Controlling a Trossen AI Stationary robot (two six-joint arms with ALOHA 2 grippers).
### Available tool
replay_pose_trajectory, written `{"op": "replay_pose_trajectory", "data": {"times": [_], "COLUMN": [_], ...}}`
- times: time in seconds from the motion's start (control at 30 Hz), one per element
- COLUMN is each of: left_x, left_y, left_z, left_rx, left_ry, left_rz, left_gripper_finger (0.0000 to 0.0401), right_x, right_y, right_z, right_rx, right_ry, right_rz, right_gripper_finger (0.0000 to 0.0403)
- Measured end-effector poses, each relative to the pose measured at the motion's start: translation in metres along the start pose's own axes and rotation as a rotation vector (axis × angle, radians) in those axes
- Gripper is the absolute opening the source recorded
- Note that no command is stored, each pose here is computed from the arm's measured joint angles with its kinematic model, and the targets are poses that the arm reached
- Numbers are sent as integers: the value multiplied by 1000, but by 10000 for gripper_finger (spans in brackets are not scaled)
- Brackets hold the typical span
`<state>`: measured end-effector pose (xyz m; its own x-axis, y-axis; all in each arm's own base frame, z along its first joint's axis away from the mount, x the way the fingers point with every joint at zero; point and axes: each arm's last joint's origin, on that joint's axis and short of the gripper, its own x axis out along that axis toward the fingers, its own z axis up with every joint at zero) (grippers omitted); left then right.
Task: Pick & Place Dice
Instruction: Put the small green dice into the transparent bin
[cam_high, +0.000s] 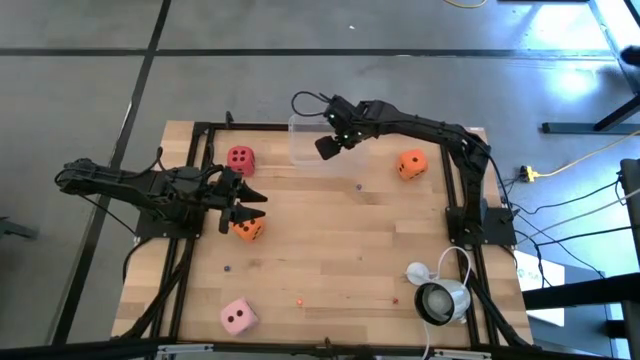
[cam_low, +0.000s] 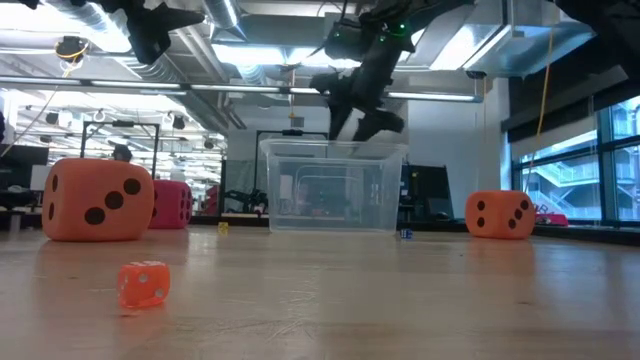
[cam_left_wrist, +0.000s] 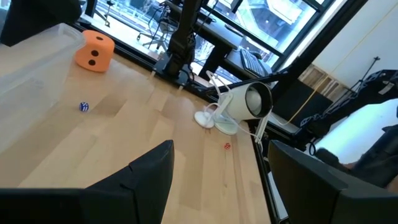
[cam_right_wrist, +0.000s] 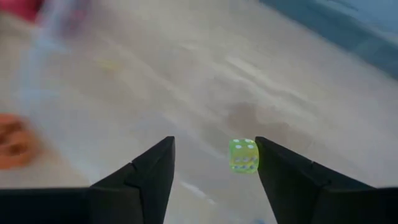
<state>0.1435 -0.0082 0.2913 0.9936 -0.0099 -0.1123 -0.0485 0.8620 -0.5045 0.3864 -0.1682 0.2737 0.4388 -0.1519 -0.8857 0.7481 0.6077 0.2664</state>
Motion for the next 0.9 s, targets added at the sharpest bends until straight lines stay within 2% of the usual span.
{"op": "replay_pose_trajectory", "data": {"times": [0.07, 0.17, 0.2, 0.3, 0.4, 0.43, 0.53, 0.57, 0.67, 0.7, 0.9], "left_x": [0, 0, 0, 0, 0, 0, 0, 0, 0, 0, 0], "left_y": [0, 0, 0, 0, 0, 0, 0, 0, 0, 0, 0], "left_z": [0, 0, 0, 0, 0, 0, 0, 0, 0, 0, 0], "left_rx": [0, 0, 0, -5, 0, 0, -5, -5, -5, -7, -23], "left_ry": [0, 0, 0, 4, 5, 5, 5, 5, 5, 5, 10], "left_rz": [0, 0, -1, -6, -8, -8, -8, -9, -8, -8, -16], "left_gripper_finger": [253, 253, 253, 253, 253, 253, 253, 253, 253, 253, 253], "right_x": [0, 0, 0, -1, -1, 0, 1, 3, 6, 6, 6], "right_y": [2, -2, -3, 0, -4, -5, -4, -4, -11, -11, -5], "right_z": [4, 4, 5, 10, 9, 9, 10, 11, 4, 5, 6], "right_rx": [-20, 63, 62, 27, 97, 93, 45, 41, 96, 97, 39], "right_ry": [-15, -47, -43, -29, -65, -63, -2, -4, -13, -39, -50], "right_rz": [69, -27, -16, 128, 8, 9, 133, 124, -68, -97, -54], "right_gripper_finger": [217, 214, 213, 210, 207, 206, 205, 205, 205, 205, 206]}}
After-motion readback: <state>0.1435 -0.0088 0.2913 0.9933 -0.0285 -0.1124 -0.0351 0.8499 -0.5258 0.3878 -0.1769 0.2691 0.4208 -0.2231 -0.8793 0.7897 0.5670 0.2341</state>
